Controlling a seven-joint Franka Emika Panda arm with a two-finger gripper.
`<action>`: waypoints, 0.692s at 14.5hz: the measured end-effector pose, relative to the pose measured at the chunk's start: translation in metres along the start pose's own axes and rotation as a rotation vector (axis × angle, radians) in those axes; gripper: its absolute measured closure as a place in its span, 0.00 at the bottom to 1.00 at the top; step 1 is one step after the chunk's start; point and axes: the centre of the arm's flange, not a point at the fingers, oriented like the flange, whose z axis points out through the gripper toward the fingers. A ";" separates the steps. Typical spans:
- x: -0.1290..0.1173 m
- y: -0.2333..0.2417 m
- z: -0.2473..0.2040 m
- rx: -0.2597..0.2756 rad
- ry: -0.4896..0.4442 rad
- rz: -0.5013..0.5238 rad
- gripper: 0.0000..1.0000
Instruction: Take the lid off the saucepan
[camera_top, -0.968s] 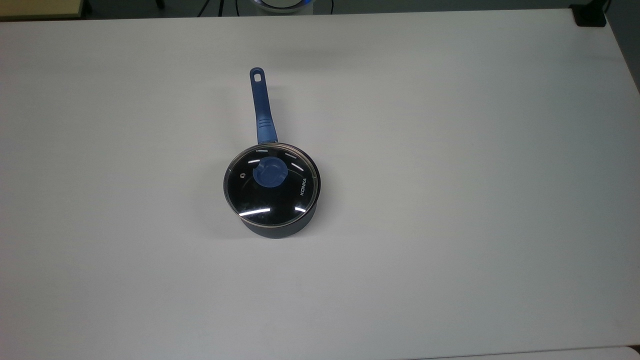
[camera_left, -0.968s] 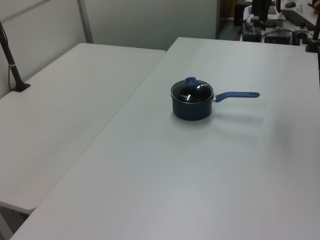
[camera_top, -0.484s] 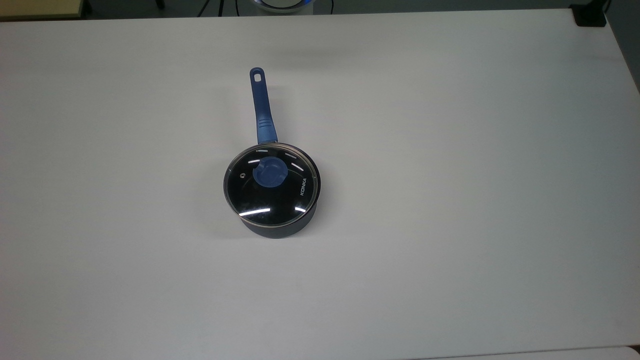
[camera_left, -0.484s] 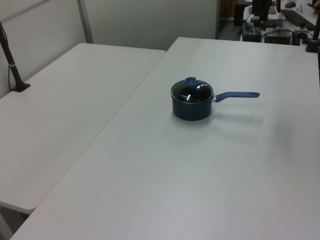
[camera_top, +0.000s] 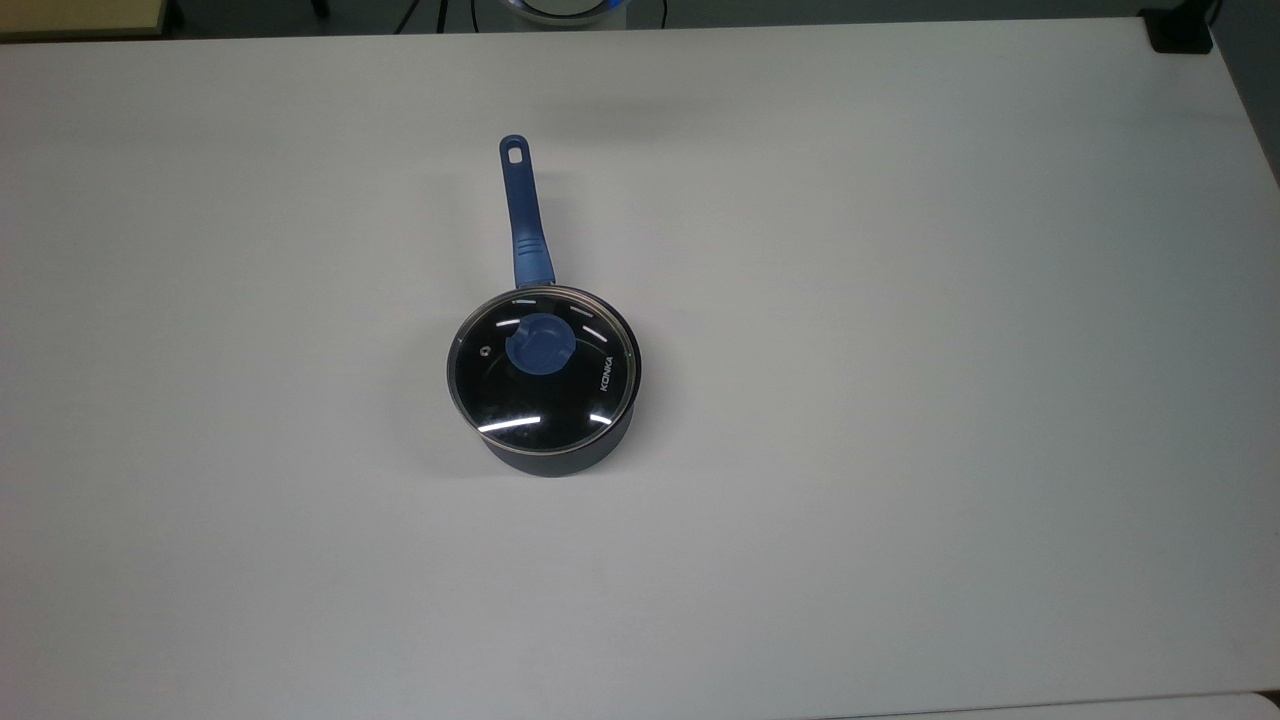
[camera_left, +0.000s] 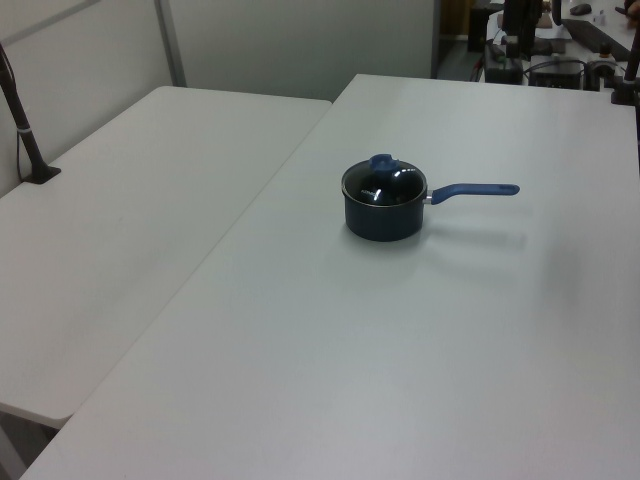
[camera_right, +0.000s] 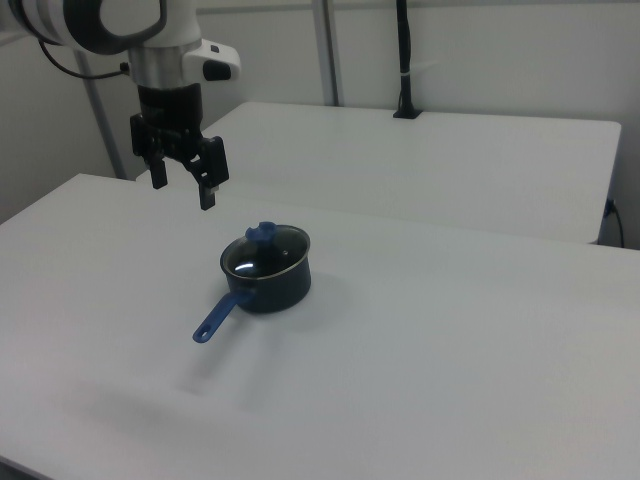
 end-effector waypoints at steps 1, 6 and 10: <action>0.001 -0.001 0.004 0.001 -0.008 -0.003 0.00; 0.028 -0.003 0.020 -0.007 0.048 -0.003 0.00; 0.053 -0.002 0.029 -0.012 0.136 0.027 0.00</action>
